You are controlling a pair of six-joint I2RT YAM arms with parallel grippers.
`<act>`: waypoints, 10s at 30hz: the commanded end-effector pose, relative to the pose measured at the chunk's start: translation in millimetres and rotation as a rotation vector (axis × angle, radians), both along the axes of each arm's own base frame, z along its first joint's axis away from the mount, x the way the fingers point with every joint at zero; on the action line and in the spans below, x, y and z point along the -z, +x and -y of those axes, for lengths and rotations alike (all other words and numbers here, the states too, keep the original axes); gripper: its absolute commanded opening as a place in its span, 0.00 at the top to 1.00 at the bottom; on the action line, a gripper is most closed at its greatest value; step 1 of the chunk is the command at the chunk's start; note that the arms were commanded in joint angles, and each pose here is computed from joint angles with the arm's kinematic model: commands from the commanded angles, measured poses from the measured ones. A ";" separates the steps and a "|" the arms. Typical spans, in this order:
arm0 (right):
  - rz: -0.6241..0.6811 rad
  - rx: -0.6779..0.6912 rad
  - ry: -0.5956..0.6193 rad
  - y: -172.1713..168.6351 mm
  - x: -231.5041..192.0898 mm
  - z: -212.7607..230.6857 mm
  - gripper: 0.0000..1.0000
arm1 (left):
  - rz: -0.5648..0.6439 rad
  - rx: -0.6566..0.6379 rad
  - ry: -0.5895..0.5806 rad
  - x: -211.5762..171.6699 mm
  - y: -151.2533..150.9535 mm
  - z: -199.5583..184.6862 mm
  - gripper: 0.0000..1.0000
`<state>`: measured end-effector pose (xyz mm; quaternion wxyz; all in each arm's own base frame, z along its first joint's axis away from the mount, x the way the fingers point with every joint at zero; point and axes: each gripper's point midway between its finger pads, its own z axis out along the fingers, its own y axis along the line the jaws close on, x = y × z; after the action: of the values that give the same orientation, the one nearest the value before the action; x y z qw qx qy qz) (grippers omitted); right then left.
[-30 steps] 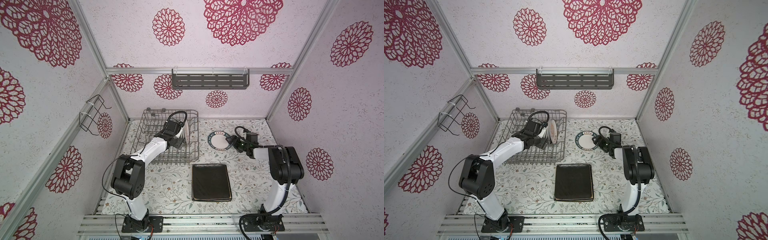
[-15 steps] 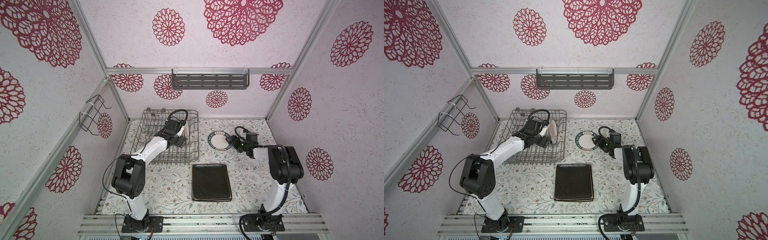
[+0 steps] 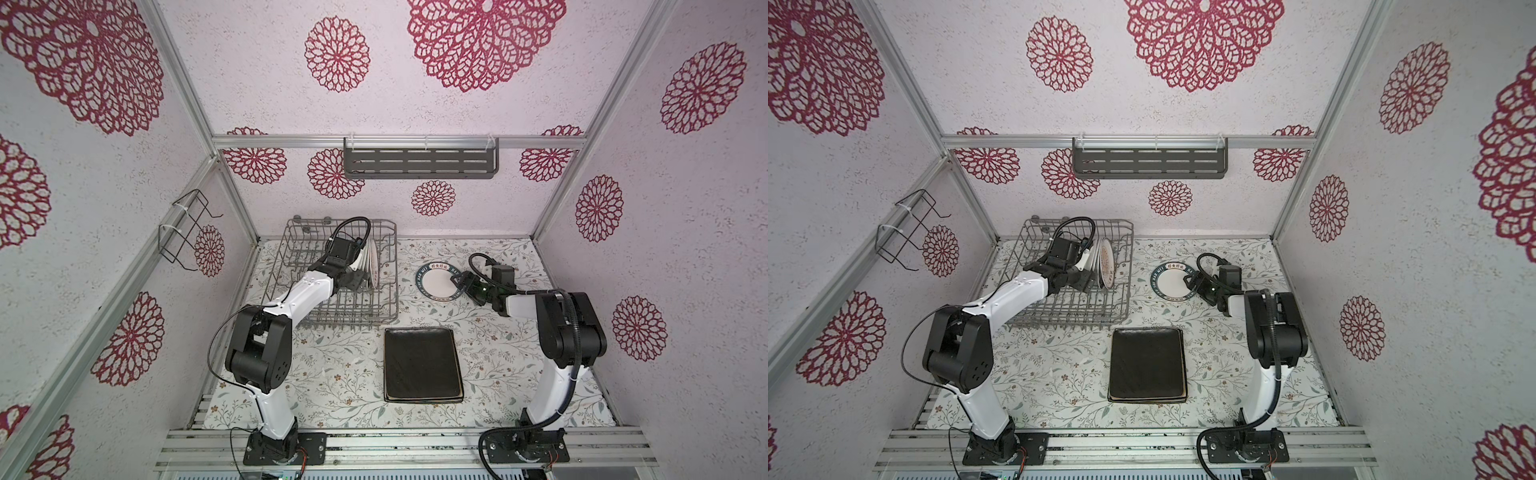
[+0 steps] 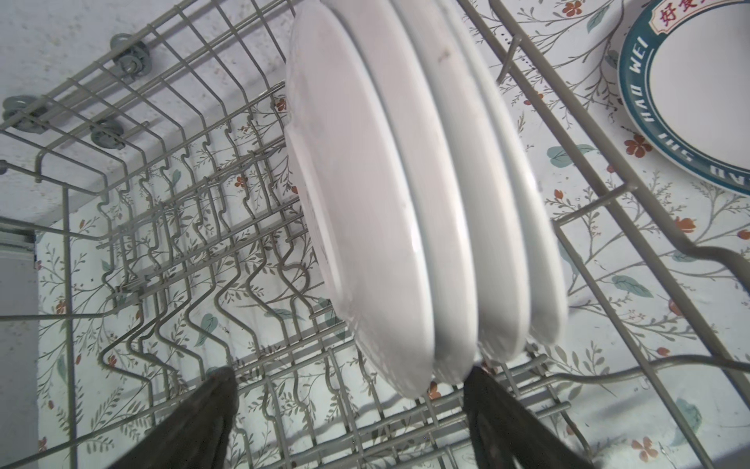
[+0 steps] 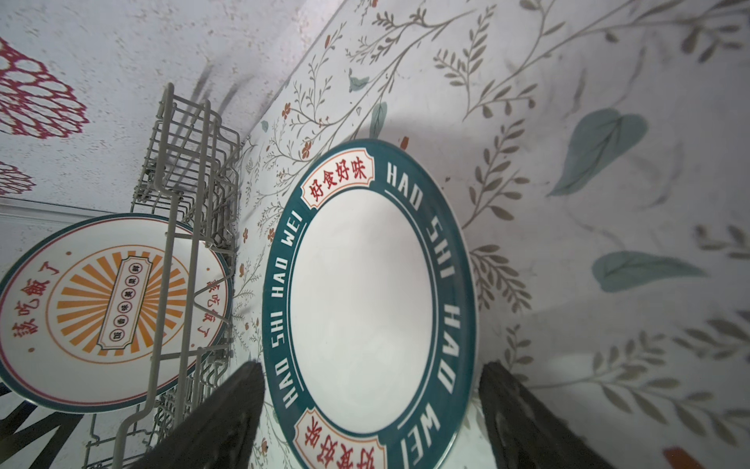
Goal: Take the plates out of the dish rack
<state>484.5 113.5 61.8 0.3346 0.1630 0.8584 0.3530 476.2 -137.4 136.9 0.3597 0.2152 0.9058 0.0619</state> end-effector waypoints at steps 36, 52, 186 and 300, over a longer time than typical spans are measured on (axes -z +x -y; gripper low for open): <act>0.046 -0.052 -0.003 7.9 -13.7 -6.6 0.11 | 0.189 -0.175 -0.109 -63.8 23.2 -40.2 0.09; 0.064 -0.066 -0.016 7.5 -20.2 -8.9 0.12 | 0.207 -0.173 -0.140 -74.9 15.0 -40.2 0.09; 0.241 -0.223 -0.221 3.4 -98.9 -44.1 0.23 | -0.115 -0.103 -0.338 -42.0 45.8 24.7 0.84; 0.190 -0.264 -0.259 2.0 -89.2 -46.9 0.22 | -0.066 -0.276 -0.207 -27.0 59.9 -21.0 0.83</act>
<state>477.4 156.8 132.9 0.3614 -0.0123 0.8837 0.2974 530.9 -119.8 168.4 0.3400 0.0547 0.9388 -0.0059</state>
